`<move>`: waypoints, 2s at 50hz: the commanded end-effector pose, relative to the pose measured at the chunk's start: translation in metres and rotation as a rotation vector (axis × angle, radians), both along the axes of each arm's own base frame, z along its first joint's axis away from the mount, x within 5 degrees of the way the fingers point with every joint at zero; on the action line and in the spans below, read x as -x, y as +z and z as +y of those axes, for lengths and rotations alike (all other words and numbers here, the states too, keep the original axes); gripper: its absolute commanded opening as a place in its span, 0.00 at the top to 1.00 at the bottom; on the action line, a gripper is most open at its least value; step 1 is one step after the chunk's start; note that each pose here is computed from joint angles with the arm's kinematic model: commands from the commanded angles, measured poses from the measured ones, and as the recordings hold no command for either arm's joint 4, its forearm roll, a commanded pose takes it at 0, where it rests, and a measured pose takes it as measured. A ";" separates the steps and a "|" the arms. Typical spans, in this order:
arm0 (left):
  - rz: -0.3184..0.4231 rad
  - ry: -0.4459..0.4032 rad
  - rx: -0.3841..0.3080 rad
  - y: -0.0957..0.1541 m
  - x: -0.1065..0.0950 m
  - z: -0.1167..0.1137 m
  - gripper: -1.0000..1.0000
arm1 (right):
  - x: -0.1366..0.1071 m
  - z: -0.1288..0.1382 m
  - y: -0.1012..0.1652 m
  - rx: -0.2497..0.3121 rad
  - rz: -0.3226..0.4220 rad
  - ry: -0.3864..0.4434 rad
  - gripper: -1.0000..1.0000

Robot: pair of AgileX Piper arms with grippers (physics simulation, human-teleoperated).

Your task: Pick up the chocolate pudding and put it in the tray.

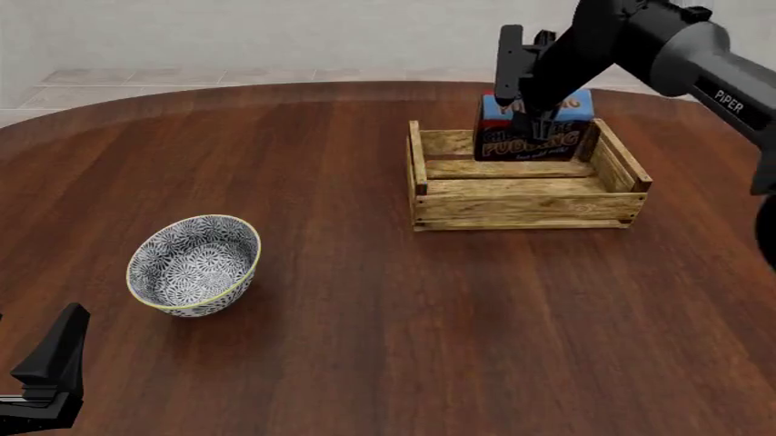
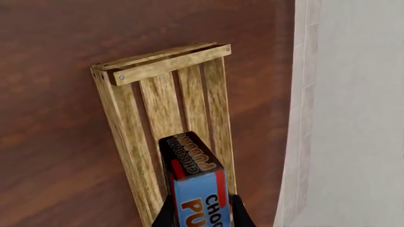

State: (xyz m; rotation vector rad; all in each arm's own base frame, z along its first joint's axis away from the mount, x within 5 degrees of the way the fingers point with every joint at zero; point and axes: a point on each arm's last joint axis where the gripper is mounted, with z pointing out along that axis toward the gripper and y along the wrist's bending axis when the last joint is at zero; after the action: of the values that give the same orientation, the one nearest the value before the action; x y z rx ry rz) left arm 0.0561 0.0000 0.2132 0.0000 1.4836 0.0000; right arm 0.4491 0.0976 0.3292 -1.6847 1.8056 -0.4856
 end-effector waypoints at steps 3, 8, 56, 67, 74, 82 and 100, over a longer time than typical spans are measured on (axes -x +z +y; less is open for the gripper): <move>0.000 0.000 0.000 0.000 0.000 0.000 0.00 | -0.024 -0.005 -0.014 -0.021 -0.021 -0.036 1.00; 0.000 0.000 0.000 0.000 0.000 0.000 0.00 | -0.028 -0.010 -0.020 -0.013 -0.028 -0.040 1.00; 0.000 0.000 0.000 0.000 0.000 0.000 0.00 | -0.047 0.019 -0.065 -0.036 0.029 -0.029 1.00; 0.000 0.000 0.000 0.000 0.000 0.000 0.00 | -0.049 0.022 -0.075 -0.039 0.038 -0.030 1.00; 0.000 0.000 0.000 0.000 0.000 0.000 0.00 | -0.051 0.023 -0.077 -0.042 0.037 -0.032 1.00; 0.000 0.000 0.000 0.000 0.000 0.000 0.00 | -0.050 0.028 -0.083 -0.044 0.050 -0.030 1.00; 0.000 0.000 0.000 0.000 0.000 0.000 0.00 | -0.046 0.031 -0.092 -0.047 0.064 -0.029 1.00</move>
State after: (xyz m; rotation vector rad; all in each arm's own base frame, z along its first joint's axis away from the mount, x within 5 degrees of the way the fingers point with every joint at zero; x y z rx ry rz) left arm 0.0561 0.0000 0.2132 0.0000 1.4836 0.0000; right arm 0.4974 0.1261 0.2396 -1.6848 1.8599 -0.4179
